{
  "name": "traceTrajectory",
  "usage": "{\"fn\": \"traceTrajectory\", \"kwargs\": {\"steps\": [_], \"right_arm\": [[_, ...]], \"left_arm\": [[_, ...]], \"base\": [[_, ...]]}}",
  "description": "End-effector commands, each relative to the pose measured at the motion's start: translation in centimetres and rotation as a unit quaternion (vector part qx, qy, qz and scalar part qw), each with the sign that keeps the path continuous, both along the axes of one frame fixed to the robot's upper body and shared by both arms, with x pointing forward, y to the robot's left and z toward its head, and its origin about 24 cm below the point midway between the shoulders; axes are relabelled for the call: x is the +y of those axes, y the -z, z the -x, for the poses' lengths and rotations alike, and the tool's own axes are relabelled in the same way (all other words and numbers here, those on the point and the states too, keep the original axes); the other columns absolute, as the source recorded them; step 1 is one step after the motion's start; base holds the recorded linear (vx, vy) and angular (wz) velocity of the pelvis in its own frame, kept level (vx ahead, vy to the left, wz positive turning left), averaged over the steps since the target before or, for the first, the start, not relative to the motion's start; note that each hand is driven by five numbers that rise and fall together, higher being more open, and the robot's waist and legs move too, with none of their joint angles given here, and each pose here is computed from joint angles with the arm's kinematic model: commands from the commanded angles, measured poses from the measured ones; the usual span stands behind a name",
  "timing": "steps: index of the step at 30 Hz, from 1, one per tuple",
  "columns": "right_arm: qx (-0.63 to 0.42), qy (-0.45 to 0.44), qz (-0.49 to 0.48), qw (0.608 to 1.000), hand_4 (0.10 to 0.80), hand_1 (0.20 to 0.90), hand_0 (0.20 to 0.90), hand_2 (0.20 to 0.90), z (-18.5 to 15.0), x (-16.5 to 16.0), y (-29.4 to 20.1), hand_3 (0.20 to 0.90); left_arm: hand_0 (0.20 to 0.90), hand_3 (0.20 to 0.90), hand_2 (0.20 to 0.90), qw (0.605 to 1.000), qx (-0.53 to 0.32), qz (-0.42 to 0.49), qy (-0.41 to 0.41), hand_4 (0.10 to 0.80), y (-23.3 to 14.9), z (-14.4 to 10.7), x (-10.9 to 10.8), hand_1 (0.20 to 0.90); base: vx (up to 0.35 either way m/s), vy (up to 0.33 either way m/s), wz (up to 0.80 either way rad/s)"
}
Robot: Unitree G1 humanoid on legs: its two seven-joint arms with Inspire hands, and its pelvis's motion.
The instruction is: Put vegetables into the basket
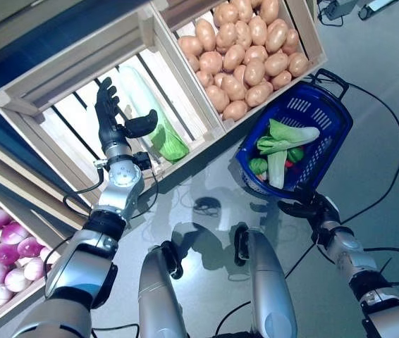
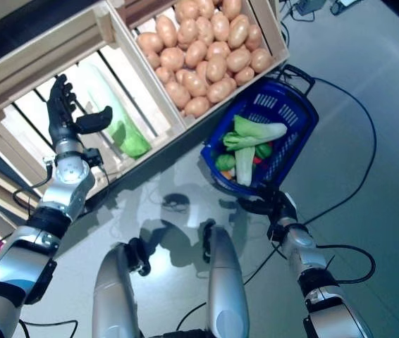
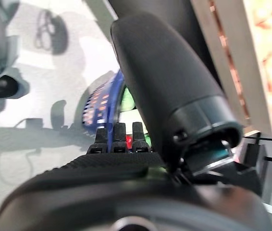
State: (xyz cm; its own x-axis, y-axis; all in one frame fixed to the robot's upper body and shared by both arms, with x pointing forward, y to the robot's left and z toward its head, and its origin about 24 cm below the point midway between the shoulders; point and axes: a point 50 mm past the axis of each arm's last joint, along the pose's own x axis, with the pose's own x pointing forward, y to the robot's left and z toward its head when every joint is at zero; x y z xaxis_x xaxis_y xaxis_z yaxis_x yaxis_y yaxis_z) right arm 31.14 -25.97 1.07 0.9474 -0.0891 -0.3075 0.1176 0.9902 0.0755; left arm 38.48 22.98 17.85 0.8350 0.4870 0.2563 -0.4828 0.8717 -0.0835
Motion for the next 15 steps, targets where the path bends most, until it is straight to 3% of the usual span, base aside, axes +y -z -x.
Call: {"fn": "traceTrajectory", "kwargs": {"steps": [1, 9, 15], "right_arm": [[-0.077, 0.010, 0.002, 0.997, 0.800, 0.900, 0.900, 0.900, -1.5, -1.0, -3.2, 0.900], [-0.099, 0.013, 0.010, 0.995, 0.800, 0.900, 0.900, 0.900, -2.3, -0.9, -4.4, 0.900], [-0.101, 0.022, 0.005, 0.995, 0.800, 0.900, 0.900, 0.900, -2.4, -1.1, -4.5, 0.900]], "left_arm": [[0.900, 0.900, 0.900, 0.992, -0.128, 0.021, -0.001, 0.800, -7.7, -0.4, -0.8, 0.900], [0.900, 0.900, 0.900, 0.991, -0.122, 0.047, -0.022, 0.800, -10.3, -1.3, -0.7, 0.900], [0.900, 0.900, 0.900, 0.993, -0.078, 0.079, -0.029, 0.800, -9.5, -2.1, -0.4, 0.900]], "base": [[-0.066, 0.019, -0.07], [-0.059, 0.011, 0.00], [-0.014, 0.002, -0.01]]}}
